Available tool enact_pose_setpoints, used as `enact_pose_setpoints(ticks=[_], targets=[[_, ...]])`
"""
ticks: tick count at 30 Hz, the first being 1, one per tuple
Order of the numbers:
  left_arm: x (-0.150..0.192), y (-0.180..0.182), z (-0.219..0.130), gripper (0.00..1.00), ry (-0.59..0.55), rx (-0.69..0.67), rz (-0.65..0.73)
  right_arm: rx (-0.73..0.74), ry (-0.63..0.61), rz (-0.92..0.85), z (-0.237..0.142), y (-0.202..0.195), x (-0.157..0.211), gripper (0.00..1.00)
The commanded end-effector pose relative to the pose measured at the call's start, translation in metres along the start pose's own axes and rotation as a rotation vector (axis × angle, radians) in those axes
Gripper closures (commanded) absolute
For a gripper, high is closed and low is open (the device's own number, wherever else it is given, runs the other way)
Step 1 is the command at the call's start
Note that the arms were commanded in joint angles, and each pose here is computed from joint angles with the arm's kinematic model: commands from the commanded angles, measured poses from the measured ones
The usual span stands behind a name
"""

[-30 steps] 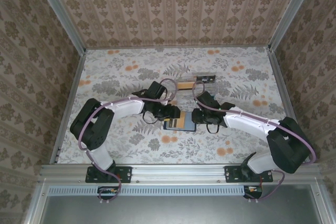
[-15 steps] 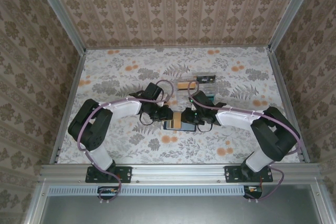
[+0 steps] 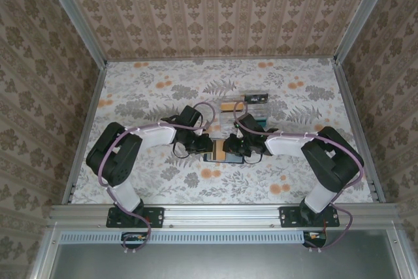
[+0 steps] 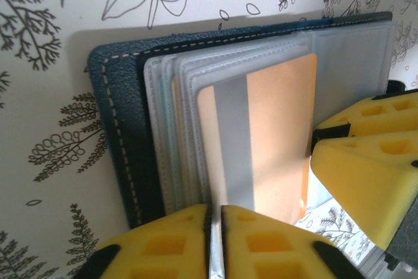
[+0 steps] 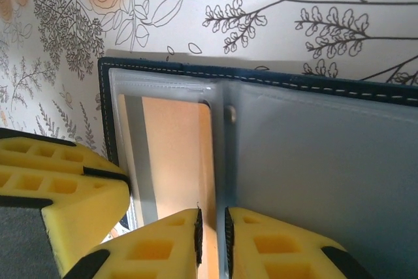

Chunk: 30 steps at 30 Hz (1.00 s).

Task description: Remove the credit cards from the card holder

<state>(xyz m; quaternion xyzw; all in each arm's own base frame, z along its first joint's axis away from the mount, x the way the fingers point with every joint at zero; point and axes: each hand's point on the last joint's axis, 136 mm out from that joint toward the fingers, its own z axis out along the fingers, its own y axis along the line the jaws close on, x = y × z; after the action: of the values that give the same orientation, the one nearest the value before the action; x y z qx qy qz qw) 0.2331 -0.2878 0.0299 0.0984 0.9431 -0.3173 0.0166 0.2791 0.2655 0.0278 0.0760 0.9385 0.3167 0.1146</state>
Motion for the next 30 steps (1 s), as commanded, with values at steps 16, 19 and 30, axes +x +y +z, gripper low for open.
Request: enact_pose_setpoints(ticks=[16,19,30], targets=[[0.011,0.035,0.007,1.0,0.056,-0.13,-0.064,-0.021,0.015,0.068,-0.005,-0.015,-0.001,1.0],[0.011,0.039,0.007,1.0,0.058,-0.142,-0.076,-0.017,0.006,0.072,-0.012,-0.02,-0.004,1.0],[0.011,0.038,0.007,1.0,0.064,-0.139,-0.075,-0.08,0.036,0.081,-0.006,-0.014,-0.002,0.76]])
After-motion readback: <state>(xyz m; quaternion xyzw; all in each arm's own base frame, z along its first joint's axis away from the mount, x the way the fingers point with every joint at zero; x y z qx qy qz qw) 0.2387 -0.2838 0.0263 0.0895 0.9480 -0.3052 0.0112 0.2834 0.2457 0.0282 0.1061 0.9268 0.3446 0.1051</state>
